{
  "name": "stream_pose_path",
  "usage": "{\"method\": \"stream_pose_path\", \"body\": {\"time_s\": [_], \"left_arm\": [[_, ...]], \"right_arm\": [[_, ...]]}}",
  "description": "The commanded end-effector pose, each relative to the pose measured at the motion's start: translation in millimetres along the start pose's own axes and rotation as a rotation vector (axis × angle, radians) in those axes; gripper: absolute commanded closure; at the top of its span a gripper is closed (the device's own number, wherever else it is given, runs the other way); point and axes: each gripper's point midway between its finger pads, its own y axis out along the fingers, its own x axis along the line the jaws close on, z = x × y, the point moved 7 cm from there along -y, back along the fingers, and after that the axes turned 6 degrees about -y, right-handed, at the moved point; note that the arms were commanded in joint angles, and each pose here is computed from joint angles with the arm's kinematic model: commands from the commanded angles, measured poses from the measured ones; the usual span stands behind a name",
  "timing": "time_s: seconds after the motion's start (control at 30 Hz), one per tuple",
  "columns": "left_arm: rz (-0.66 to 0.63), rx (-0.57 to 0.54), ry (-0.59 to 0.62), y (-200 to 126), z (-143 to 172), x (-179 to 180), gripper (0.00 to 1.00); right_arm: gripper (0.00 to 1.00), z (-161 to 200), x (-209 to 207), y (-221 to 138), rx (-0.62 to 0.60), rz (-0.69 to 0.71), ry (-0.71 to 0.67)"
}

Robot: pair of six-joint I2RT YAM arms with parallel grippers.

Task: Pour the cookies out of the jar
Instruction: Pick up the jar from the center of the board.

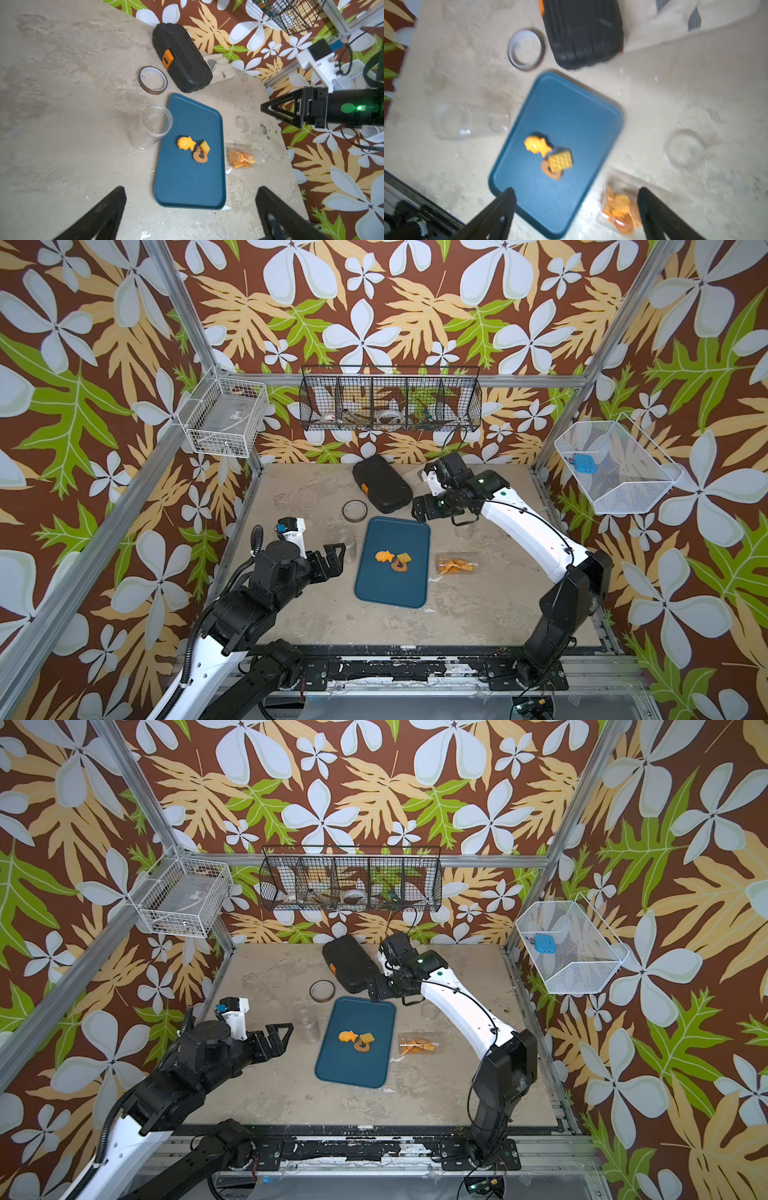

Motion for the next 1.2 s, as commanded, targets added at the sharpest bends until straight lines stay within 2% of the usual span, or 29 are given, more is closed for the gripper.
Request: {"method": "stream_pose_path", "body": {"time_s": [0.0,0.07,0.13,0.27,0.4,0.53,0.67,0.8,1.0,1.17], "left_arm": [[0.097,0.012,0.015,4.0,-1.9,-13.4,0.0],[0.107,0.029,0.026,7.5,-1.7,-16.2,0.0],[0.094,0.055,0.041,13.4,-0.4,-16.8,0.0],[0.105,0.061,0.04,17.9,-1.5,-20.3,0.0],[0.115,0.062,0.029,17.4,-2.1,-21.9,0.0],[0.11,0.048,0.018,11.5,-0.5,-17.8,0.0],[0.102,0.038,0.014,6.2,1.9,-13.0,0.0],[0.081,0.033,0.019,2.9,2.8,-9.1,0.0],[0.064,0.011,0.034,-3.3,0.4,-6.9,0.0],[0.049,-0.007,0.054,-7.8,-1.3,-4.7,0.0]], "right_arm": [[0.03,36.5,-28.8,5.4,0.108,0.043,0.07],[0.02,57.0,-47.7,6.2,0.133,0.046,0.211],[0.01,71.6,-56.5,1.7,0.087,0.059,0.336],[0.0,91.4,-66.9,-3.1,0.008,0.064,0.483],[0.0,126.0,-83.1,9.5,0.052,0.023,0.754],[0.0,142.2,-78.9,18.8,0.022,-0.019,1.0],[0.0,147.0,-78.0,24.7,0.053,0.037,1.215],[0.0,150.4,-68.1,33.2,0.153,0.082,1.351],[0.0,156.8,-58.3,55.8,0.247,0.116,1.456],[0.0,151.1,-69.4,64.4,0.195,0.184,1.473]]}}
